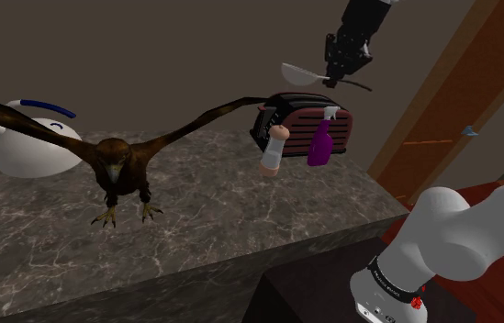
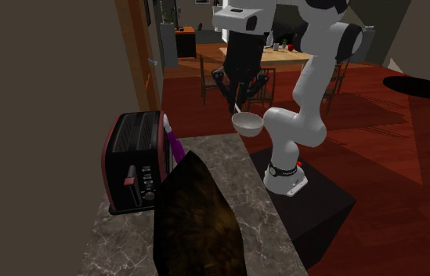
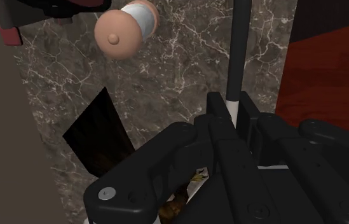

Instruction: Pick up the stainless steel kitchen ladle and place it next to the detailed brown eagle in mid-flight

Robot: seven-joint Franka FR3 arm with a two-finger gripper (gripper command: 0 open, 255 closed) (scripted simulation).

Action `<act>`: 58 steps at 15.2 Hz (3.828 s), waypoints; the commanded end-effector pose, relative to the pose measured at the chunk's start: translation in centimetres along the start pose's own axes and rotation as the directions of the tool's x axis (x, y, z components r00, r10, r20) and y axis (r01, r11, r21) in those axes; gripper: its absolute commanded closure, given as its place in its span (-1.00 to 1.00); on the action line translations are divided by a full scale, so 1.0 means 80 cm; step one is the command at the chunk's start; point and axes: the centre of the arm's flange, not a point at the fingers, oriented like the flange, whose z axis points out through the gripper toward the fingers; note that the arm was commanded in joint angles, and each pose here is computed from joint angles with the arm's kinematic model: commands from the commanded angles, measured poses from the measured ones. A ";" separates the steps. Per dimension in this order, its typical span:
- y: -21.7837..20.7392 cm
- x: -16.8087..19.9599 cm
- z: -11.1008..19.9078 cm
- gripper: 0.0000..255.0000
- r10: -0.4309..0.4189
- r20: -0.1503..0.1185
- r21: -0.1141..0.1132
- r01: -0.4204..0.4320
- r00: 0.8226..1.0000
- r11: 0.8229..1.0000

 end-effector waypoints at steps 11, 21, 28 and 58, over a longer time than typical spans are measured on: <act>-0.012 0.009 0.077 1.00 0.001 0.000 0.000 -0.001 1.000 1.000; -0.019 0.007 0.142 1.00 0.001 0.000 0.000 -0.001 1.000 1.000; -0.025 0.006 0.188 1.00 0.001 0.000 0.000 -0.001 1.000 1.000; -0.047 0.001 0.385 1.00 0.001 0.000 0.000 -0.001 1.000 1.000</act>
